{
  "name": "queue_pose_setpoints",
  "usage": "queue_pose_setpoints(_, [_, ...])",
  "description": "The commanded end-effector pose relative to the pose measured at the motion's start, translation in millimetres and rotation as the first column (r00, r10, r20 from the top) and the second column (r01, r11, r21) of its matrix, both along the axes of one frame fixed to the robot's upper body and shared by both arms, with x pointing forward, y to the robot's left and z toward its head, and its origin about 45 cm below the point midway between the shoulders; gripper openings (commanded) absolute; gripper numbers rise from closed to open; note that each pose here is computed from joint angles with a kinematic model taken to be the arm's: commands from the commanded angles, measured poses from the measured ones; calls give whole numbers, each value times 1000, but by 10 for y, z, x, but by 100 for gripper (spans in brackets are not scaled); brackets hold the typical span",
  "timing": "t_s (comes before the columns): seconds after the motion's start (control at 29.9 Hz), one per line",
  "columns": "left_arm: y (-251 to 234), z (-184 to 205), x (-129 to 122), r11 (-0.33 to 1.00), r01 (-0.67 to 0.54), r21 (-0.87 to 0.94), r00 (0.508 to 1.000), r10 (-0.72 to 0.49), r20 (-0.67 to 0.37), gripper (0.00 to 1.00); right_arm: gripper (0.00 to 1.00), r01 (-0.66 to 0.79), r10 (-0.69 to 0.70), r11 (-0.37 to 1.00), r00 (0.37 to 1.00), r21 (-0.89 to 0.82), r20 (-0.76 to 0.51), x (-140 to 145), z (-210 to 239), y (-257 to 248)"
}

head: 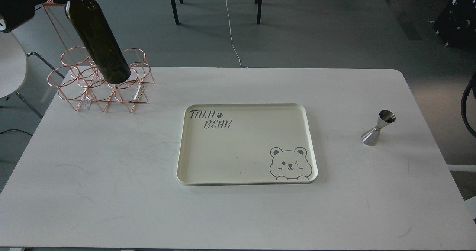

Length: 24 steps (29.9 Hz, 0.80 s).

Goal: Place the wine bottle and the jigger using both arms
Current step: 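Lower the bottle into a slot of the copper wire rack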

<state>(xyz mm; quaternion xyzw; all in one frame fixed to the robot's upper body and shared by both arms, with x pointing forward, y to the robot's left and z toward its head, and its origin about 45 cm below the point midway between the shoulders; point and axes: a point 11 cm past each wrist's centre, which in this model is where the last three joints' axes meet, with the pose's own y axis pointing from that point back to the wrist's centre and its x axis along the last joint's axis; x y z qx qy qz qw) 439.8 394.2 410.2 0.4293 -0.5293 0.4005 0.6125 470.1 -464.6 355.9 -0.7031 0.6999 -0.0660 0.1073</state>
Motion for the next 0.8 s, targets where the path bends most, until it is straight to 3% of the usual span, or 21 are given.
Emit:
queue_pose_setpoints(0.0, [-47, -68, 17, 1000, 5, -6, 1000, -5, -12, 14, 97, 2, -2, 1000, 1000, 0, 0, 0, 0, -2])
queue_pose_setpoints(0.77, [1, -338, 48, 1000, -13, 19, 999, 14, -42, 16, 97, 4, -4, 1000, 1000, -3, -1, -11, 0, -25])
